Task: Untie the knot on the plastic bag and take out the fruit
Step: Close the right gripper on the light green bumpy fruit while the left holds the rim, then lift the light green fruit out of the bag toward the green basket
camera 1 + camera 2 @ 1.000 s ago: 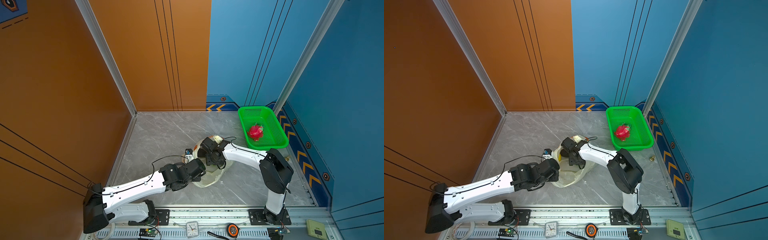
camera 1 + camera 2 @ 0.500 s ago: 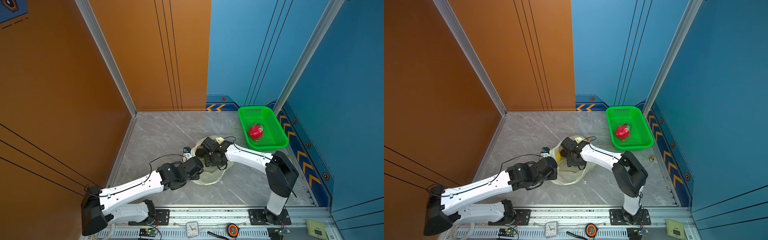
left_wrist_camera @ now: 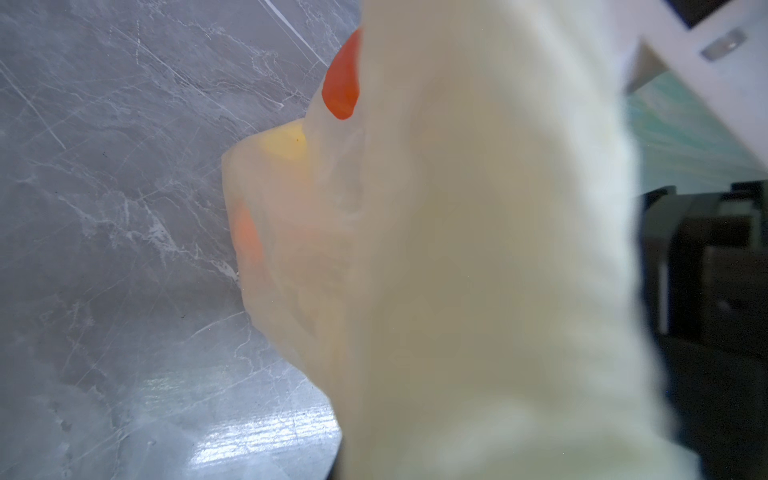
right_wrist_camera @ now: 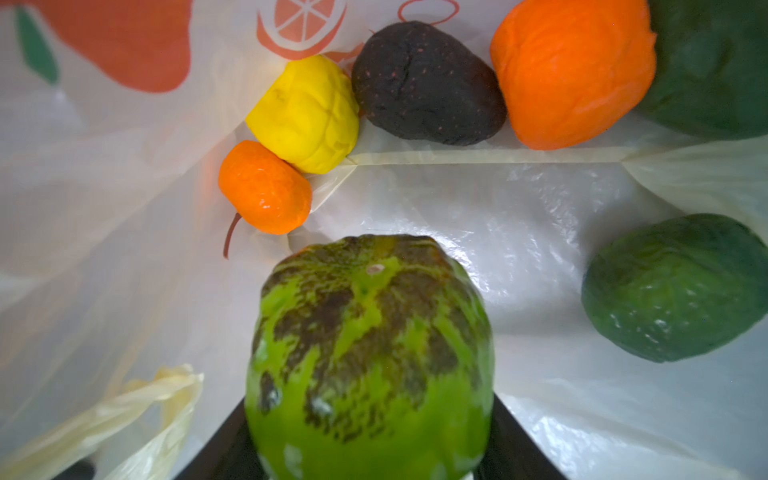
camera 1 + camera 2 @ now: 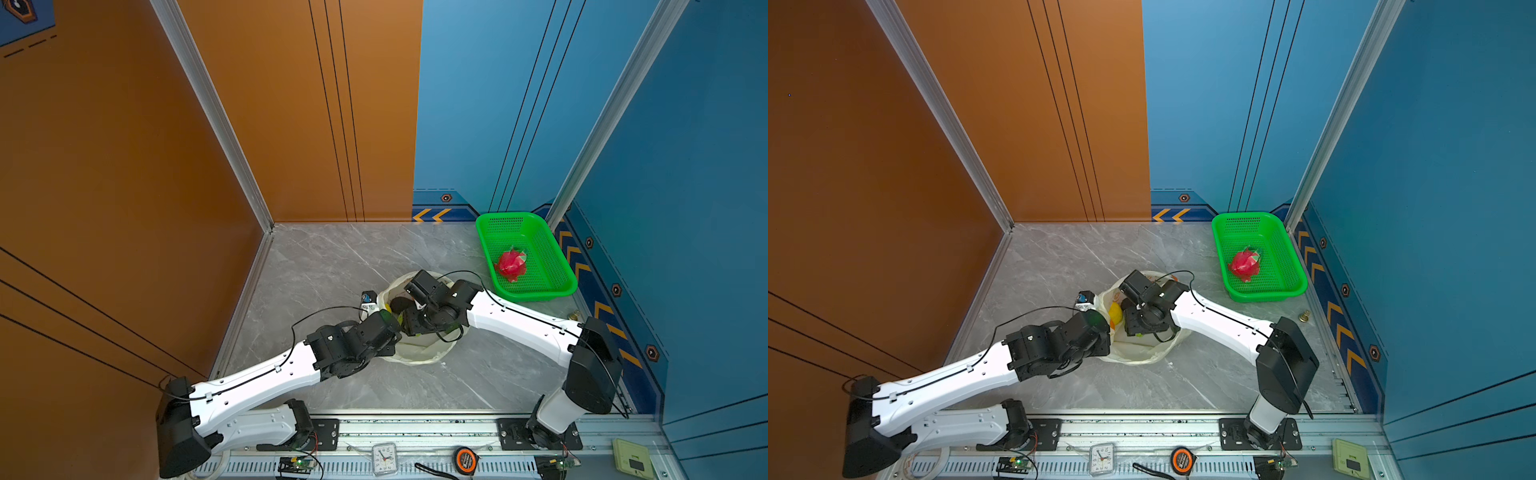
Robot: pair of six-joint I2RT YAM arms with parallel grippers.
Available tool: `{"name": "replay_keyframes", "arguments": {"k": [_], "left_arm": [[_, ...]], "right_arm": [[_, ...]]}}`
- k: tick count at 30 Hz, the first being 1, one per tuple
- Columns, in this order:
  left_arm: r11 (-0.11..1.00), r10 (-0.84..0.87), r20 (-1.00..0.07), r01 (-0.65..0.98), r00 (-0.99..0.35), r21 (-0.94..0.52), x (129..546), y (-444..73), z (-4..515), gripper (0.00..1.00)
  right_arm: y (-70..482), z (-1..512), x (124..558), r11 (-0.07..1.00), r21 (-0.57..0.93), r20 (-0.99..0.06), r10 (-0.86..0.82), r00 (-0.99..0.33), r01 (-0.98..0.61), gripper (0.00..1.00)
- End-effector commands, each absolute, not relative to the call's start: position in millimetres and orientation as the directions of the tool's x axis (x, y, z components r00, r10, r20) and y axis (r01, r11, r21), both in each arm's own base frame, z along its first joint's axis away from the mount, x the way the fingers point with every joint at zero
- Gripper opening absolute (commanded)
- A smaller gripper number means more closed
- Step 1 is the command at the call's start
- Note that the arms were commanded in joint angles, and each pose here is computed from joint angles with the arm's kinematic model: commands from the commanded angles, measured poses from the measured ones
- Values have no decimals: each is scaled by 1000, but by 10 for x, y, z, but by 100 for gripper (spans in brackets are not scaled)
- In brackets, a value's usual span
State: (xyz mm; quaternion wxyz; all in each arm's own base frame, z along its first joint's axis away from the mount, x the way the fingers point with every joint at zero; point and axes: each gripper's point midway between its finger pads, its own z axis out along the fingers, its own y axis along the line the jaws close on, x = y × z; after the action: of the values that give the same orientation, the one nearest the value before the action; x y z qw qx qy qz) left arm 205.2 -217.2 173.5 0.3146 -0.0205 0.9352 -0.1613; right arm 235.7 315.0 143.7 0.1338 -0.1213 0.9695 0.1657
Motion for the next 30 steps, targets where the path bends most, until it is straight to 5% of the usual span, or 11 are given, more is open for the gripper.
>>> {"name": "replay_keyframes", "arguments": {"k": [1, 17, 30], "left_arm": [[955, -127, -604, 66, -787, -288, 2084, -2096, 1764, 0], [953, -118, -609, 83, -785, -291, 2092, -2106, 1816, 0], [952, -111, -610, 92, -785, -291, 2097, -2155, 1839, 0]], "right_arm": [[3158, 1793, 2217, 891, 327, -317, -211, -925, -315, 44], [3039, 2849, 2354, 856, 405, -454, -117, -883, -322, 43], [2554, 3754, 3435, 826, 510, -588, 133, -798, -238, 43]]}}
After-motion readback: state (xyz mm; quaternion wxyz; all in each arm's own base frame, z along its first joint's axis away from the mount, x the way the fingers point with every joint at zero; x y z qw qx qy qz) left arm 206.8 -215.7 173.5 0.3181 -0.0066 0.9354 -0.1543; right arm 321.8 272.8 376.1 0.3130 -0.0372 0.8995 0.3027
